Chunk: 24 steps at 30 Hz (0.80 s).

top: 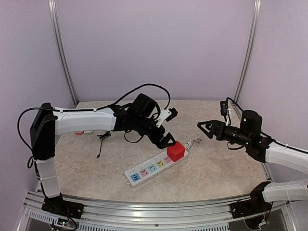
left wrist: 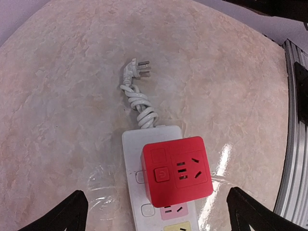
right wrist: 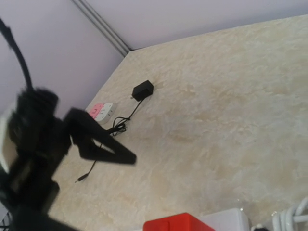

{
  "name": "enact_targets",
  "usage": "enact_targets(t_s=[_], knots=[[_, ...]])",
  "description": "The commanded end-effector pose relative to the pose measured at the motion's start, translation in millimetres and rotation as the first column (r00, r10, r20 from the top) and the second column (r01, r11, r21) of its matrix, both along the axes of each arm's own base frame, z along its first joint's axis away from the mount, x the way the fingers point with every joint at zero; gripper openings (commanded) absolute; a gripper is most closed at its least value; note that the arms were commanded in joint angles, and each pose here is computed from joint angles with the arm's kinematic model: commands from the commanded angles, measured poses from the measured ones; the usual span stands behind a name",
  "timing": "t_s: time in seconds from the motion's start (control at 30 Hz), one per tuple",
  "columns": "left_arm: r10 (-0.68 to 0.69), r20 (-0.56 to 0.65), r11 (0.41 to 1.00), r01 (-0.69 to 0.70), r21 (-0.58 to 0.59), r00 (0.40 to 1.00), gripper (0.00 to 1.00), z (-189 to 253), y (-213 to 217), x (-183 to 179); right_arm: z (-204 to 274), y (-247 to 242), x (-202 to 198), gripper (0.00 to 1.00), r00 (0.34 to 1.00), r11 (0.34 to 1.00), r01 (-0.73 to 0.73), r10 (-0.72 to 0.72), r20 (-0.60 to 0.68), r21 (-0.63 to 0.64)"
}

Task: Pull the plug off the socket

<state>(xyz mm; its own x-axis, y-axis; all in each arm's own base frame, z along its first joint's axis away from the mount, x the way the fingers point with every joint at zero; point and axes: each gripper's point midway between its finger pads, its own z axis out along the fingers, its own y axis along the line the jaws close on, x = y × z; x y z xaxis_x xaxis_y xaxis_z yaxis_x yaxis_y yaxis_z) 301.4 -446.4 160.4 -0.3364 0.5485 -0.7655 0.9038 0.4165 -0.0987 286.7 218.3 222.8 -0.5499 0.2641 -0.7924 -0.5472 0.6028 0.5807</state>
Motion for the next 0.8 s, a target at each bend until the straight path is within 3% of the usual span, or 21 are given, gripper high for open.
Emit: enact_targets(t_s=[0.0,0.17,0.47,0.6,0.77], knots=[[-0.035,-0.012,0.994,0.037,0.099,0.999,0.99,-24,-18,-16,-10,-11,-1,0.88,1.000,1.000,0.023,-0.023,-0.018,-0.017],[-0.046,-0.021,0.986,0.049,0.159,0.999,0.98,-46,-35,-20,-14,-11,-3,0.88,0.999,1.000,0.020,-0.020,-0.028,-0.014],[-0.022,-0.024,0.970,0.027,0.242,0.999,0.83,-75,-39,-13,-16,-12,-3,0.88,0.999,1.000,0.017,-0.018,-0.031,-0.017],[-0.013,-0.014,0.967,0.016,0.255,1.000,0.74,-76,-40,-9,-22,-11,-2,0.88,0.999,1.000,0.009,-0.009,-0.045,-0.010],[0.006,-0.011,0.962,-0.003,0.273,1.000,0.56,-82,-41,-4,-25,-10,-1,0.88,0.998,1.000,0.011,-0.012,-0.056,-0.006]])
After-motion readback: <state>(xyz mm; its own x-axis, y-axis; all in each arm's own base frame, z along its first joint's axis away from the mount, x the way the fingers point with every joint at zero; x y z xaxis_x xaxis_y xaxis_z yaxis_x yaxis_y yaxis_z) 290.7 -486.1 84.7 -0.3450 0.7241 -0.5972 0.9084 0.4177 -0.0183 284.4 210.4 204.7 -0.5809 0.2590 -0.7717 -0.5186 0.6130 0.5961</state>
